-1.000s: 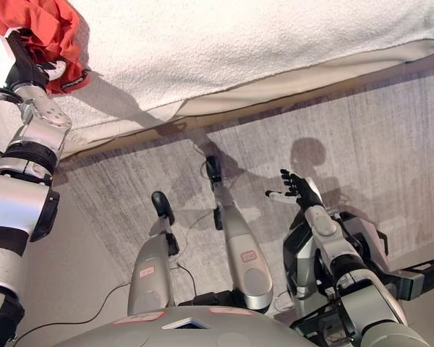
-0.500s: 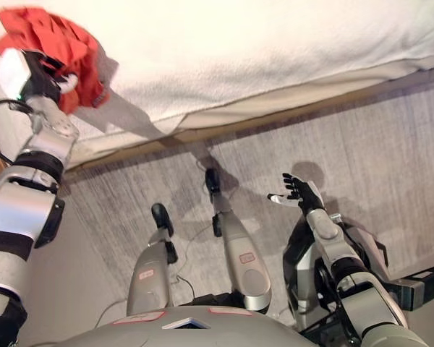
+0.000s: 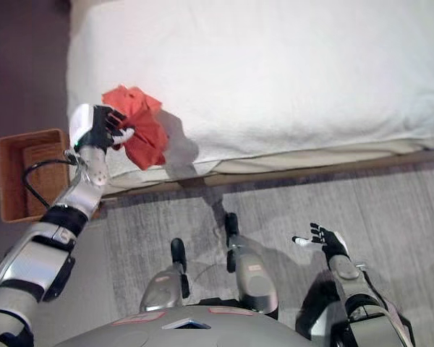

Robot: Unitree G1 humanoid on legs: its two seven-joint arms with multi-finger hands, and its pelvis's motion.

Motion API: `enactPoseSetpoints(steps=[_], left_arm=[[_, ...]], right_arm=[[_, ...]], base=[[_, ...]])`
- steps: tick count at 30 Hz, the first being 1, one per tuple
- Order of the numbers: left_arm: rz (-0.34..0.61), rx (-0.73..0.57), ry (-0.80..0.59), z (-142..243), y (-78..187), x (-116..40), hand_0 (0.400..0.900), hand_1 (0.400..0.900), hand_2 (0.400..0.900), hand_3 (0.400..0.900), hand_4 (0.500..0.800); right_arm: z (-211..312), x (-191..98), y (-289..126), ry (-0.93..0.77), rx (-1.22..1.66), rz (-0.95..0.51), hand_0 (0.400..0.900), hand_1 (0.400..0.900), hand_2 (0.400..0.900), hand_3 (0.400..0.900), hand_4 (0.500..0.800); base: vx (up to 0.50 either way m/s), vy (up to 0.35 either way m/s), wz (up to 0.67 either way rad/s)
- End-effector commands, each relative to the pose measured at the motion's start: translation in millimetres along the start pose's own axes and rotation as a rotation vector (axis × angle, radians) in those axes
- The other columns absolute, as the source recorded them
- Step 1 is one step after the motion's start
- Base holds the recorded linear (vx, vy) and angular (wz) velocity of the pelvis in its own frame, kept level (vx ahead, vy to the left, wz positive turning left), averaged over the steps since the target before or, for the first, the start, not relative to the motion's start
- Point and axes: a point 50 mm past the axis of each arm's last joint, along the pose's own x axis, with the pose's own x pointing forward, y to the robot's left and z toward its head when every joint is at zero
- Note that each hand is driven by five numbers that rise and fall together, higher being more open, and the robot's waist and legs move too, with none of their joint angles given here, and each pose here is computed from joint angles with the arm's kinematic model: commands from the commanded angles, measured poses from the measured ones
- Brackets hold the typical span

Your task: Put the clothes on the bed into the basket.

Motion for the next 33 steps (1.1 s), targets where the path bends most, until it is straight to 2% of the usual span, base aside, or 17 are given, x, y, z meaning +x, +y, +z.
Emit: enactPoseSetpoints(steps=[1,6,10,15,18,22,24,31,33], left_arm=[[0.092,0.017,-0.095,-1,37,1.6,0.400,0.400,0.400,0.400,0.500],[0.064,0.054,-0.109,-16,46,-11.1,0.400,0.400,0.400,0.400,0.500],[0.085,0.071,-0.113,-24,58,-16.7,0.400,0.400,0.400,0.400,0.500],[0.119,-0.009,-0.018,-52,64,-32.7,0.400,0.400,0.400,0.400,0.500],[0.150,-0.001,0.085,-74,71,-34.9,0.400,0.400,0.400,0.400,0.500],[0.235,0.039,0.278,-113,97,-38.0,0.400,0.400,0.400,0.400,0.500],[0.283,0.085,0.337,-123,119,-37.4,0.400,0.400,0.400,0.400,0.500],[0.487,0.233,0.472,-131,206,-35.8,0.400,0.400,0.400,0.400,0.500],[0.537,0.227,0.519,-132,225,-37.2,0.400,0.400,0.400,0.400,0.500]], right_arm=[[-24,-10,-19,0.070,0.006,-0.052,0.900,0.900,0.900,0.900,0.800],[-28,-10,-18,0.087,0.006,-0.038,0.900,0.900,0.900,0.900,0.800],[-27,-10,-16,0.086,0.009,-0.029,0.900,0.900,0.900,0.900,0.800],[-33,-11,-12,0.103,0.018,-0.011,0.900,0.900,0.900,0.900,0.800],[-33,-11,-12,0.109,0.013,-0.008,0.900,0.900,0.900,0.900,0.800],[-30,-10,-12,0.099,0.001,-0.005,0.900,0.900,0.900,0.900,0.800],[-30,-10,-14,0.099,-0.010,-0.008,0.900,0.900,0.900,0.900,0.800],[-21,-9,-23,0.067,-0.063,-0.027,0.900,0.900,0.900,0.900,0.800],[-19,-9,-26,0.062,-0.076,-0.030,0.900,0.900,0.900,0.900,0.800]], base=[[0.043,-0.006,0.26],[0.032,0.001,0.25],[0.005,-0.015,0.22],[0.009,-0.010,0.09],[0.008,0.001,0.05],[-0.003,0.005,-0.02],[-0.009,0.008,-0.07],[-0.029,-0.001,-0.07],[-0.041,-0.004,-0.09]])
